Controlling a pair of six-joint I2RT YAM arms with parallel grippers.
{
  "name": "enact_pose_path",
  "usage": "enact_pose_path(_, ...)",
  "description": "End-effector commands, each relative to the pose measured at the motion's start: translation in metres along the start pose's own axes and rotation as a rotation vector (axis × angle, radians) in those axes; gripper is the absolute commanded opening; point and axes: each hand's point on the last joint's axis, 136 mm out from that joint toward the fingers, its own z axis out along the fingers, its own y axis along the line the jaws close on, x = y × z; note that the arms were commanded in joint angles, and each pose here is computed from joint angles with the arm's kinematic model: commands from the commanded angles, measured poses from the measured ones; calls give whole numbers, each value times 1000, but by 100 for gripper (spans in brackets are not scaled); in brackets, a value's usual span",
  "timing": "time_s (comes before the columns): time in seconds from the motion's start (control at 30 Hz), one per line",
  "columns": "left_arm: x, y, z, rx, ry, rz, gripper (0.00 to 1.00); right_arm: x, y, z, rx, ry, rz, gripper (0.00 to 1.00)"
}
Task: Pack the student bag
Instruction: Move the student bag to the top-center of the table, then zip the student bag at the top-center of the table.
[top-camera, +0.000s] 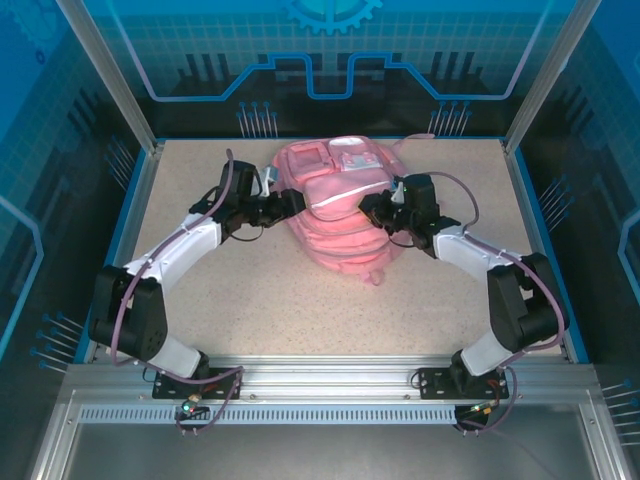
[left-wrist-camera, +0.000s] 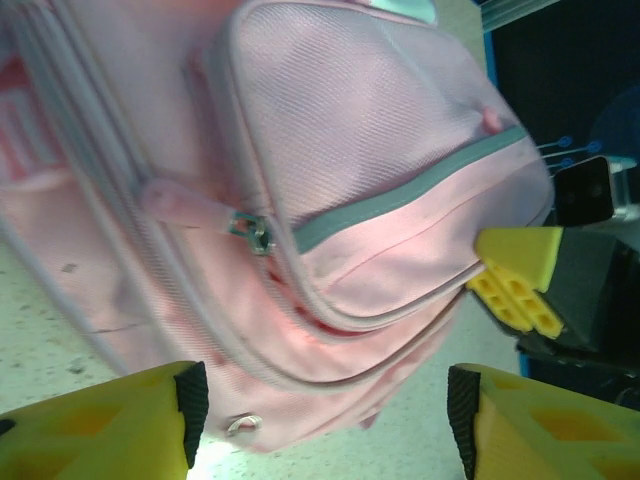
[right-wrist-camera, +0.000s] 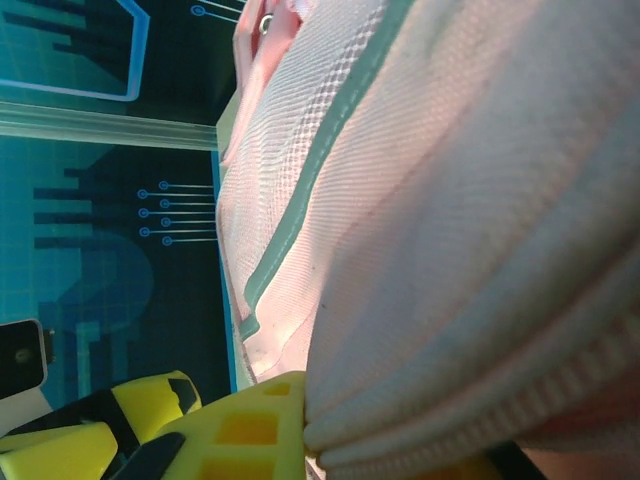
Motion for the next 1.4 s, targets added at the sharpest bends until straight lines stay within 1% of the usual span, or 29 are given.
enact_pose_path(0.0,9,13,-3,-64,33,196,68,-2,-5,-19,25,9,23,10)
enact_pose_path(0.17,17,15,10,-51,67,428,67,4,-26,-44,87,60,44,10)
enact_pose_path(0.33,34,9,29,-33,139,697,64,2,-24,-54,71,94,42,13)
enact_pose_path(0.37,37,8,31,-26,154,740,64,1,-23,-54,70,98,39,13)
enact_pose_path(0.47,34,3,33,-10,157,813,64,-1,-19,-55,61,108,37,14)
enact_pose_path(0.6,35,-3,37,36,171,859,63,-2,-16,-54,49,116,40,14)
enact_pose_path(0.73,35,-4,44,51,201,888,59,-1,-16,-53,41,124,50,14)
enact_pose_path(0.87,36,-9,50,80,233,937,60,-2,-15,-51,40,129,54,14)
enact_pose_path(1.03,39,-3,62,84,285,981,59,-2,-14,-50,35,135,57,14)
enact_pose_path(1.2,32,-8,70,94,282,1029,58,-1,-12,-50,31,145,65,14)
enact_pose_path(1.23,32,-9,72,100,288,1032,57,-1,-12,-50,30,144,66,14)
enact_pose_path(1.3,33,-9,75,106,305,1034,50,-1,-11,-50,30,144,66,13)
enact_pose_path(1.37,37,-6,76,105,327,1031,38,-2,-11,-49,29,143,69,13)
